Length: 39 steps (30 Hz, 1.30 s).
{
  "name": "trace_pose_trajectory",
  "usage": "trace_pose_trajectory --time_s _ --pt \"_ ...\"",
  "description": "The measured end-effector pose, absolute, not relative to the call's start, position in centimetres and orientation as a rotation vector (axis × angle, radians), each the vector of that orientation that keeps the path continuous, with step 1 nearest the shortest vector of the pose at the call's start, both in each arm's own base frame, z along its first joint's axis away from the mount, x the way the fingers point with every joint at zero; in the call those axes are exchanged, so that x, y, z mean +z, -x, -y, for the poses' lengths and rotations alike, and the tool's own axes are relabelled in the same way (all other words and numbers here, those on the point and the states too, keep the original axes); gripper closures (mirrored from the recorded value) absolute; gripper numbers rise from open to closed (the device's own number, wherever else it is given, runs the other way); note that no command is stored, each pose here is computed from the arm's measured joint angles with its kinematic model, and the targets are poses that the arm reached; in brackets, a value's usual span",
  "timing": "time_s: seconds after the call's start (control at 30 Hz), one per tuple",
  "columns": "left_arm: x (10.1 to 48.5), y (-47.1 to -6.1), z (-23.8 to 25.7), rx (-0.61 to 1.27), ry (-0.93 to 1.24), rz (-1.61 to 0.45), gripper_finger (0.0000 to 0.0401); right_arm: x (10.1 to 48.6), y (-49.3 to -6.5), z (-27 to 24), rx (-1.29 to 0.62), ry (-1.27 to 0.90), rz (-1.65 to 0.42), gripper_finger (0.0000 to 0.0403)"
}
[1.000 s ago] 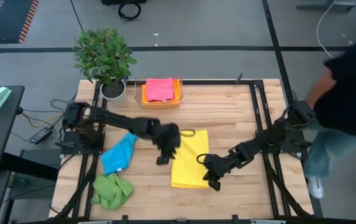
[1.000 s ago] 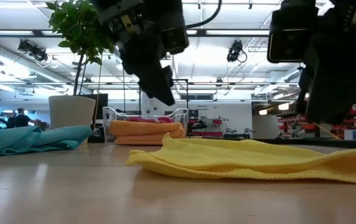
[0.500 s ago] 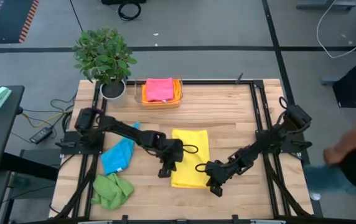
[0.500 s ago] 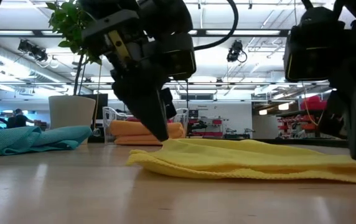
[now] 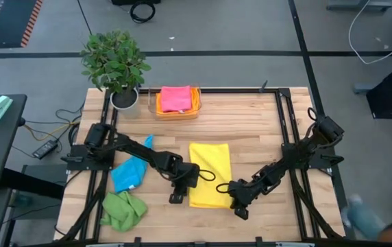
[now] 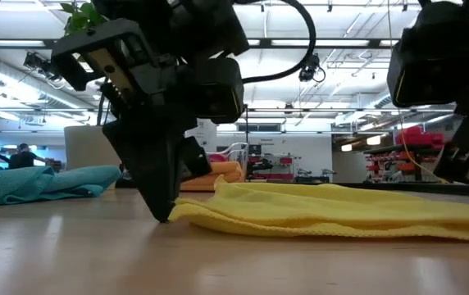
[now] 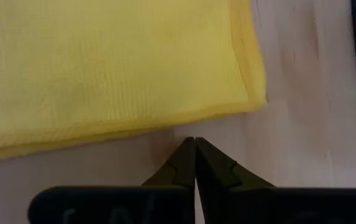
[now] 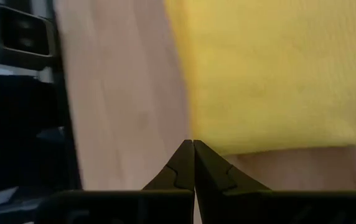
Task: Fold microfiber towels
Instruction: Fold the yellow microfiber cloth
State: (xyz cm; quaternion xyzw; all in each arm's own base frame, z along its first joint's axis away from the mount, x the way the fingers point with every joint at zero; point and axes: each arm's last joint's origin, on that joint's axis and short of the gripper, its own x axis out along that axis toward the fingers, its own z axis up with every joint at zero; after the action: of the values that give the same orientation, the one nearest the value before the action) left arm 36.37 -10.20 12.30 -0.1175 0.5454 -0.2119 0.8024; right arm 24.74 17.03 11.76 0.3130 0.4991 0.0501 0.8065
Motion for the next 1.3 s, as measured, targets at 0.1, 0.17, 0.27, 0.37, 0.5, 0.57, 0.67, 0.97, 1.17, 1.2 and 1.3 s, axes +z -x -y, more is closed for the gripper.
trace_pose_trajectory --time_s 0.1,0.17,0.27,0.37,0.5,0.57,0.67,0.97,1.17,1.2,1.3 --pt "12.8 -36.0 10.1 -0.492 0.24 -1.182 0.0395 12.4 -24.8 -17.1 0.145 -0.668 -1.042 0.0398" --pt "14.1 -35.5 9.8 -0.515 0.205 -1.174 0.0393 13.2 -24.9 -17.3 0.171 -0.674 -1.014 0.0398" --pt "16.1 -34.3 9.1 -0.517 0.106 -1.189 0.0388 14.2 -24.9 -17.9 0.205 -0.671 -0.991 0.0398" --pt "17.8 -33.6 9.3 -0.519 -0.027 -1.125 0.0395 14.7 -24.7 -18.4 0.166 -0.668 -0.997 0.0398" --pt "18.7 -34.1 10.5 -0.518 -0.073 -0.892 0.039 15.1 -24.8 -18.7 0.03 -0.674 -0.922 0.0398" --pt "17.9 -34.1 11.1 -0.526 -0.08 -0.853 0.0383 15.2 -24.8 -18.7 -0.024 -0.681 -0.874 0.0398" --pt "17.0 -33.8 11.7 -0.557 -0.12 -0.83 0.0373 15.1 -24.7 -18.6 -0.071 -0.682 -0.854 0.0398" --pt "15.0 -33.7 14.8 -0.674 -0.475 -0.73 0.0311 15.1 -24.6 -18.7 -0.065 -0.604 -0.841 0.0398" --pt "14.3 -33.8 15.0 -0.577 -0.586 -0.747 0.0257 15.1 -24.5 -18.9 -0.057 -0.581 -0.824 0.0398" --pt "14.3 -33.8 15.0 -0.575 -0.592 -0.743 0.0251 15.1 -24.4 -19.0 -0.053 -0.577 -0.824 0.0398" --pt "14.3 -33.9 14.8 -0.582 -0.631 -0.736 0.0244 15.2 -24.4 -19.1 -0.044 -0.571 -0.821 0.0398"
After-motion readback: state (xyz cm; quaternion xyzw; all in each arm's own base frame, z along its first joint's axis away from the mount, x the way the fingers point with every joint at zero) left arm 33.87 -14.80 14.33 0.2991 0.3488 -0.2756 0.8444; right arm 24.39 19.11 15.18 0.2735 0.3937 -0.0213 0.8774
